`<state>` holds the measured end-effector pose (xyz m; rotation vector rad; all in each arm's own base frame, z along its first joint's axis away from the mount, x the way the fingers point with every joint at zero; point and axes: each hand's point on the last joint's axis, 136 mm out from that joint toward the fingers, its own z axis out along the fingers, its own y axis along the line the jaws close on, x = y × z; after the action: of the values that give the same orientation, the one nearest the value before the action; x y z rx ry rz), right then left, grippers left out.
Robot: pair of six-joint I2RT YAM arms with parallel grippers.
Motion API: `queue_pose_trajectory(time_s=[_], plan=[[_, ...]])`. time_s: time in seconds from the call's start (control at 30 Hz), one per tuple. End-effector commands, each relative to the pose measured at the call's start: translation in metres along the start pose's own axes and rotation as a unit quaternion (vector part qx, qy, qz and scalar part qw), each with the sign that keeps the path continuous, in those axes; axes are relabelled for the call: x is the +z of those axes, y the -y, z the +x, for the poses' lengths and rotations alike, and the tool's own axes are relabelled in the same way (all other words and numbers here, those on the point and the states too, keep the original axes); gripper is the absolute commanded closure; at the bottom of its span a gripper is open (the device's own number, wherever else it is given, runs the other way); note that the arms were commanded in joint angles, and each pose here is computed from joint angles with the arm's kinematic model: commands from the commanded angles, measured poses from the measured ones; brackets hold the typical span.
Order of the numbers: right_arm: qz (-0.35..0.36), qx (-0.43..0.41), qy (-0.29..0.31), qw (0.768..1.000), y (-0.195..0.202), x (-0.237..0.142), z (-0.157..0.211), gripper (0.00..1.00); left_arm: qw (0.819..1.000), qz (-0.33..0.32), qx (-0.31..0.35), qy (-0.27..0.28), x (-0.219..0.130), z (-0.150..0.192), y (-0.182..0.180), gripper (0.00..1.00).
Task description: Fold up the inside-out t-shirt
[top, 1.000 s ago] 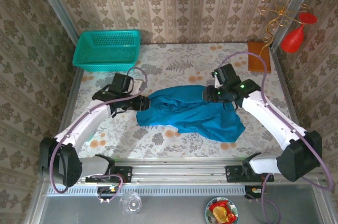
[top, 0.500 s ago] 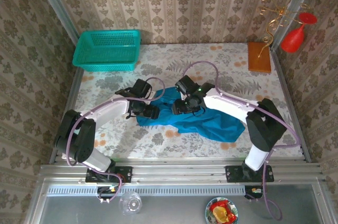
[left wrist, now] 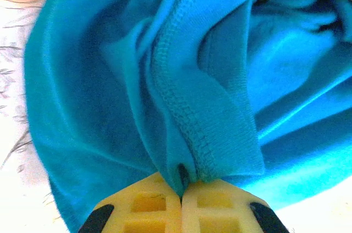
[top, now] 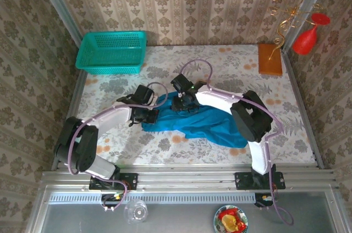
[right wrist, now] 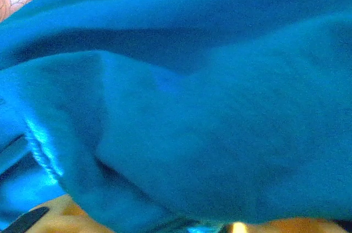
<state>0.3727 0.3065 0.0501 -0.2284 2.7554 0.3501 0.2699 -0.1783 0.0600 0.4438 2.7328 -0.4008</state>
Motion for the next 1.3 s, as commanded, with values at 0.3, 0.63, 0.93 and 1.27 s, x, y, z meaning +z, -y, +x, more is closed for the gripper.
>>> queue_pose_trajectory(time_s=[0.3,0.63,0.93,1.27], plan=[[0.012,-0.003,0.110,0.994,0.018,-0.122,-0.061,0.99,0.987,0.053,-0.029,0.148,-0.096,-0.045,0.000,1.00],[-0.008,0.023,0.298,0.954,0.063,-0.323,-0.113,1.00,0.943,0.113,0.033,0.313,-0.227,-0.117,0.032,1.00],[0.002,0.022,0.504,0.864,0.080,-0.515,-0.098,1.00,0.831,0.298,0.164,0.441,-0.381,-0.169,0.125,1.00],[-0.037,0.021,0.581,0.813,0.082,-0.580,-0.054,1.00,0.739,0.333,0.222,0.541,-0.488,-0.169,0.157,1.00]])
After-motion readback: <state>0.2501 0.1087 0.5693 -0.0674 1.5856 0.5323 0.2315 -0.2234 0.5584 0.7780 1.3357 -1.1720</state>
